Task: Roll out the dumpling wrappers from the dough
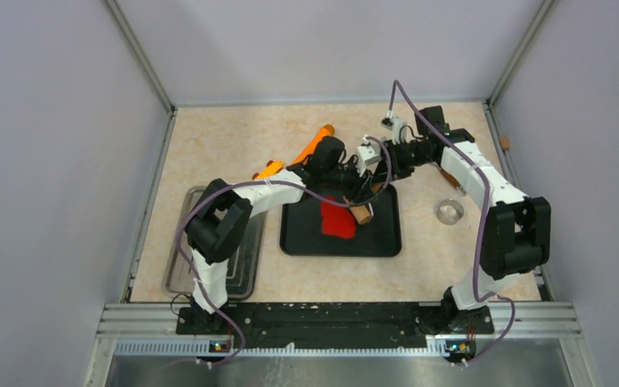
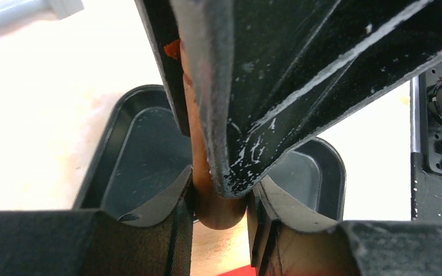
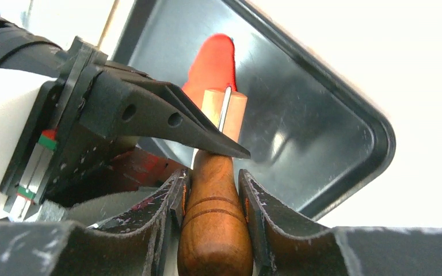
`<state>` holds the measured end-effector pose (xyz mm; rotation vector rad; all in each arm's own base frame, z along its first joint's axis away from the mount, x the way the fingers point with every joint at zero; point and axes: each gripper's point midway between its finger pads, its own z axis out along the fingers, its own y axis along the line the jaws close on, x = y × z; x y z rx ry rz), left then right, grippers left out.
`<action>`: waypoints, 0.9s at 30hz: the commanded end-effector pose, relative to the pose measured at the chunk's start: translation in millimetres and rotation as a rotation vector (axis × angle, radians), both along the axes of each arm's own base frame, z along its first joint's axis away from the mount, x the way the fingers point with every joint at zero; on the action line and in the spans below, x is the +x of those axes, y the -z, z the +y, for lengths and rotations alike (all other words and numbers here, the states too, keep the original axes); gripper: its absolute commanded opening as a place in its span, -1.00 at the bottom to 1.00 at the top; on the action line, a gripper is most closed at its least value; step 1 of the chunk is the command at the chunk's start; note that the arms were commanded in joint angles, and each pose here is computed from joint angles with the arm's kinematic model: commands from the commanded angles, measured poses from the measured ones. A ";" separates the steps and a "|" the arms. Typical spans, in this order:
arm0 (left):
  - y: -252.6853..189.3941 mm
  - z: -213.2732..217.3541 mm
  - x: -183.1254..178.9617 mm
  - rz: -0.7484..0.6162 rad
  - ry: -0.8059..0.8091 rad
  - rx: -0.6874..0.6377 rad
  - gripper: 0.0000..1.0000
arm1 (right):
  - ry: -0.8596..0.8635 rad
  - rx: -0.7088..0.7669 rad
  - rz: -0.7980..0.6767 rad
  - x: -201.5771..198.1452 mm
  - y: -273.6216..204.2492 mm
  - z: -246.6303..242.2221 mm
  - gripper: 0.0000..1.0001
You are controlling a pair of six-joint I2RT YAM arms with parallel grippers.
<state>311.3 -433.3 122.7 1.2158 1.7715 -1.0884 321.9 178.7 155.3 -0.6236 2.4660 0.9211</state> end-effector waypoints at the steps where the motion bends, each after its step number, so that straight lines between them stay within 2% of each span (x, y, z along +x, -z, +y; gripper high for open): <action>1: -11.9 41.1 27.2 -0.008 -0.108 0.037 -1.00 | -0.019 0.066 -0.078 15.4 -28.4 25.1 -1.00; 6: 9.5 84.1 48.2 -0.062 -0.172 0.113 -1.00 | -0.042 0.070 -0.055 26.1 -11.2 40.9 -1.00; 9: 28.8 100.5 50.8 -0.042 -0.195 0.153 -1.00 | -0.052 0.054 -0.016 28.5 12.0 51.2 -1.00; 17: 92.4 123.5 8.6 0.144 -0.194 0.252 -1.00 | -0.105 -0.165 0.126 -1.3 101.4 58.0 -1.00; 21: 107.3 134.5 -4.9 0.173 -0.198 0.287 -1.00 | -0.121 -0.203 0.149 -13.8 117.9 60.7 -1.00; 27: 115.7 144.9 -22.9 0.222 -0.208 0.305 -1.00 | -0.156 -0.186 0.149 -19.9 117.9 76.5 -1.00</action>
